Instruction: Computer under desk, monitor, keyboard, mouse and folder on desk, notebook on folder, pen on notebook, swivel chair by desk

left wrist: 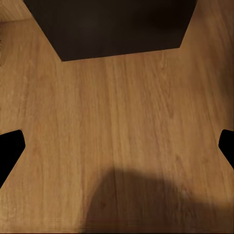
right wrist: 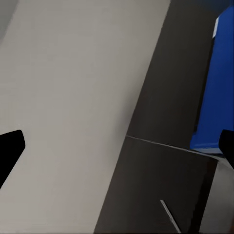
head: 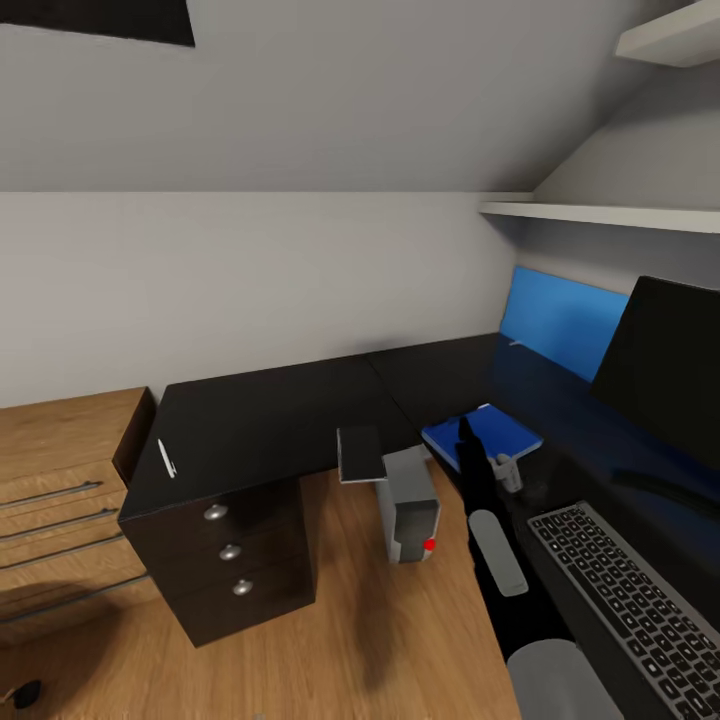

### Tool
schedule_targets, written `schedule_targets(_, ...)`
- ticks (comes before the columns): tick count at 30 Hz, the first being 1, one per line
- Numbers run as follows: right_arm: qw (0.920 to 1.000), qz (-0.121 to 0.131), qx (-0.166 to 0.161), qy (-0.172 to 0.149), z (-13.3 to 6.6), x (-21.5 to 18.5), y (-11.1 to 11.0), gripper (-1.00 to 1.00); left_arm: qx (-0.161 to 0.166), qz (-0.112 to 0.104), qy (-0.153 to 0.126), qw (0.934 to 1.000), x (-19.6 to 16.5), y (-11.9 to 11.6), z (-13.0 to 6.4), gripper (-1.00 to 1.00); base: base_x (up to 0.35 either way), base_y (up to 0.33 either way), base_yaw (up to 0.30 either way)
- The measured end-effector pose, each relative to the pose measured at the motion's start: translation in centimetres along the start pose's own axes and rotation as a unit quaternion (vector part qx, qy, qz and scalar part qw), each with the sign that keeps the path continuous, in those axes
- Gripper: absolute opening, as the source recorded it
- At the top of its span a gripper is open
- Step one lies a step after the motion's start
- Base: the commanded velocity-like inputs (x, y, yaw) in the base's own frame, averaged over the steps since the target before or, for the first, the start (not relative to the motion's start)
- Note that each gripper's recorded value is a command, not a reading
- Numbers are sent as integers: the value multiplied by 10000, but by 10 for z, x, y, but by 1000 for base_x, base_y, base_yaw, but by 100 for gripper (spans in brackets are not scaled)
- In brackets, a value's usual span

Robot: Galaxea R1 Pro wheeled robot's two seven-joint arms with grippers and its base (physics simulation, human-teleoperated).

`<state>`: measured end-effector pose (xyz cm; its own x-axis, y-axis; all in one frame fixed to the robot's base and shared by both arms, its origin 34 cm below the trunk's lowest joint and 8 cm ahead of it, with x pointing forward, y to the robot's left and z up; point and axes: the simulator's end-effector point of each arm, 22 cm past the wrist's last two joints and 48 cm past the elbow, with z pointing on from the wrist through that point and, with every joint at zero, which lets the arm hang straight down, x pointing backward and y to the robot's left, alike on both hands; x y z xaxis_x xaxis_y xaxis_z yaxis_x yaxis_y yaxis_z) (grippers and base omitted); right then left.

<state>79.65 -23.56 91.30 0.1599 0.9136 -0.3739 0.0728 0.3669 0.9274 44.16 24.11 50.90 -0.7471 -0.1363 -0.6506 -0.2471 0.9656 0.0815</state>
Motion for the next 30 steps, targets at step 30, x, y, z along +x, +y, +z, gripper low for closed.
schedule_targets(30,9241,-3451,1614,-316,-38,-6,-32,100,14,22,28,10000,1,1,0,100,-162,0,0)
